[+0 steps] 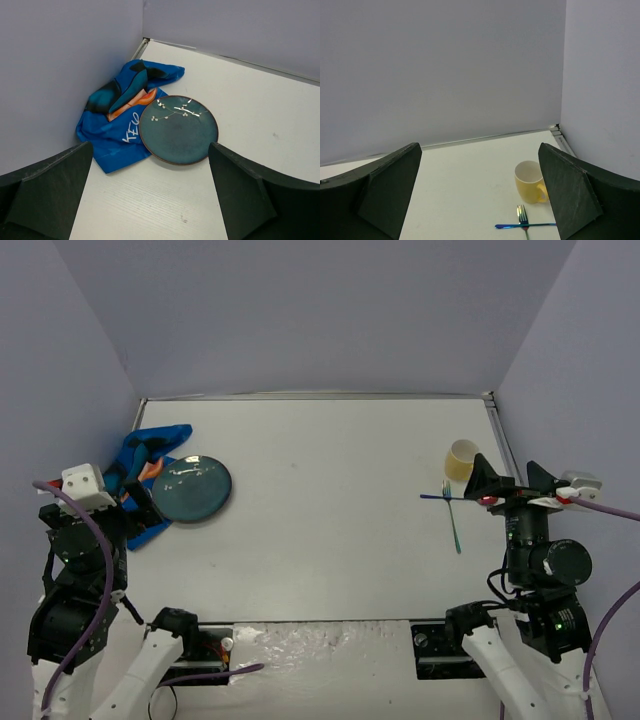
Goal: Set the dinner table for one person
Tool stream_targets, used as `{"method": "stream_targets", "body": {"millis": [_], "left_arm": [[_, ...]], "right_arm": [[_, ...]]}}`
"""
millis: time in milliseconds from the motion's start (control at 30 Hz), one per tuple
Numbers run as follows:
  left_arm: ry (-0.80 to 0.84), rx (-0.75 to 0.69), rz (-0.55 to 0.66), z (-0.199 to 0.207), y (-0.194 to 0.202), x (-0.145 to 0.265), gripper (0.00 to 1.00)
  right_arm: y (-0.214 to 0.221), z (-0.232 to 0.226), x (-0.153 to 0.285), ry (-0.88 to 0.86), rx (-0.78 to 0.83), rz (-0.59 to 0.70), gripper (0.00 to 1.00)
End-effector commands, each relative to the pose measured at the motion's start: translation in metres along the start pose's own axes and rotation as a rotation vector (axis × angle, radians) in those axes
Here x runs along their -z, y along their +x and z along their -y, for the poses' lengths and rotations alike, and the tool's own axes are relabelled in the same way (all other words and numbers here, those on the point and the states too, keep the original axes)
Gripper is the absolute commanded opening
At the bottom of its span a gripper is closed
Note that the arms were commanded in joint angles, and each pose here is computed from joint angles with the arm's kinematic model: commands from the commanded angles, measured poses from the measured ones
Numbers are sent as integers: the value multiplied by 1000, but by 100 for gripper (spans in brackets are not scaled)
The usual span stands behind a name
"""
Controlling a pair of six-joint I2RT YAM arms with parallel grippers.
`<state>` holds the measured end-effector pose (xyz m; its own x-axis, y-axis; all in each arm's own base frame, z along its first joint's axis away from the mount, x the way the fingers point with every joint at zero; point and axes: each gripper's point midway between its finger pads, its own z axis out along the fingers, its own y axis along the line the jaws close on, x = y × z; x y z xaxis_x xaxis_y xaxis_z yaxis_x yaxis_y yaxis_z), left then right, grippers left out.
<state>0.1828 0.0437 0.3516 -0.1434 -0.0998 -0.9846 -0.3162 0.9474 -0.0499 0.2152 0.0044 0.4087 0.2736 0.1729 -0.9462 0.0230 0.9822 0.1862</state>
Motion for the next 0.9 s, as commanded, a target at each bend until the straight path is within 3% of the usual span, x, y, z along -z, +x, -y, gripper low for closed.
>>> {"method": "stream_targets", "body": {"millis": [0,233,400,533,867], "left_arm": [[16,21,-11,11,-2,-11,97],[6,38,-71,20,14,-26,97],[-45,14,-182,31,37,-53,97],[-129,-38,-236,34,48,-86,97],[-233,42,-303,30,59,-209,97]], "right_arm": [[12,-15,-15,-36,-88,-25,100],[63,-38,-25,-106,-177,-186,100],[104,-67,-28,-223,-217,-340,100],[125,-74,-31,-243,-223,-411,100],[150,-84,-36,-280,-217,-494,100]]}}
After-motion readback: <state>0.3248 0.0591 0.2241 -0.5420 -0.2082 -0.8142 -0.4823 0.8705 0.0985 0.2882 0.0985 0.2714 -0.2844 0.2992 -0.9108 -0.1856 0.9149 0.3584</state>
